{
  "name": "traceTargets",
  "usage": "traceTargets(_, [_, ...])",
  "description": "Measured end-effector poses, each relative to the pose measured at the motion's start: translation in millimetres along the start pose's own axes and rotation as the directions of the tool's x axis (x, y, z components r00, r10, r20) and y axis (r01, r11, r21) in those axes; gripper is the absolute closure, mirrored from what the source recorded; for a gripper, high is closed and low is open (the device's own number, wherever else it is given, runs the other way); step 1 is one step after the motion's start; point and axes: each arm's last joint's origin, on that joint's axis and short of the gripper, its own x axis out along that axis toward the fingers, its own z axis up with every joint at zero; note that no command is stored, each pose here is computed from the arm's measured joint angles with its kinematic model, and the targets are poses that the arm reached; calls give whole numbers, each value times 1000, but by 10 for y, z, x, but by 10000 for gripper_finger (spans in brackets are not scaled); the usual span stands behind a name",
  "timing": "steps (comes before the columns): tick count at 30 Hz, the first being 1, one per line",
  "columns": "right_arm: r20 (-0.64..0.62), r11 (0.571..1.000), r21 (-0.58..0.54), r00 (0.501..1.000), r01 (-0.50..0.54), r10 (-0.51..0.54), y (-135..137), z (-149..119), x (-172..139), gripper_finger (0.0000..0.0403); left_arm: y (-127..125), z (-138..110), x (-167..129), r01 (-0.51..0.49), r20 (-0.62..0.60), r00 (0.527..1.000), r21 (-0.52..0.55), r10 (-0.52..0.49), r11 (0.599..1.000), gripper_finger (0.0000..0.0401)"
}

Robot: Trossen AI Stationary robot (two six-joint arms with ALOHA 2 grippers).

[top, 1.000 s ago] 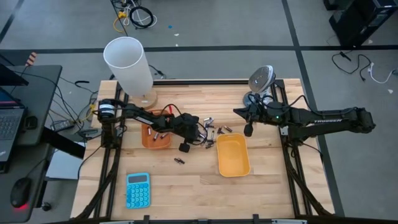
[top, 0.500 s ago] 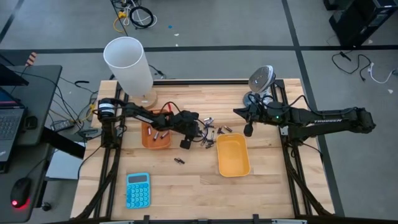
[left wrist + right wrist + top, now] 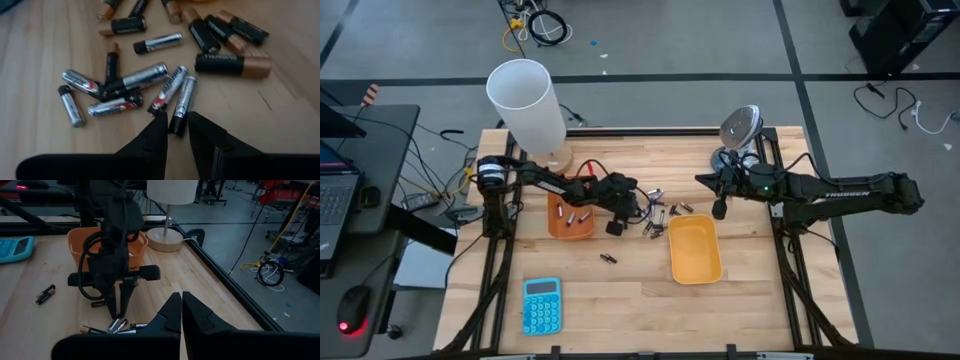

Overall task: Sort batteries
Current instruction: Put the silver battery into the orange bin

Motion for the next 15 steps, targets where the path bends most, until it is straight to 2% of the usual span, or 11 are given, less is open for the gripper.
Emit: traceTargets(15, [0,1000,3,1000,0,0,0,0,0,400,-5,-32,-8,61,12,998,-37,-60,997,323])
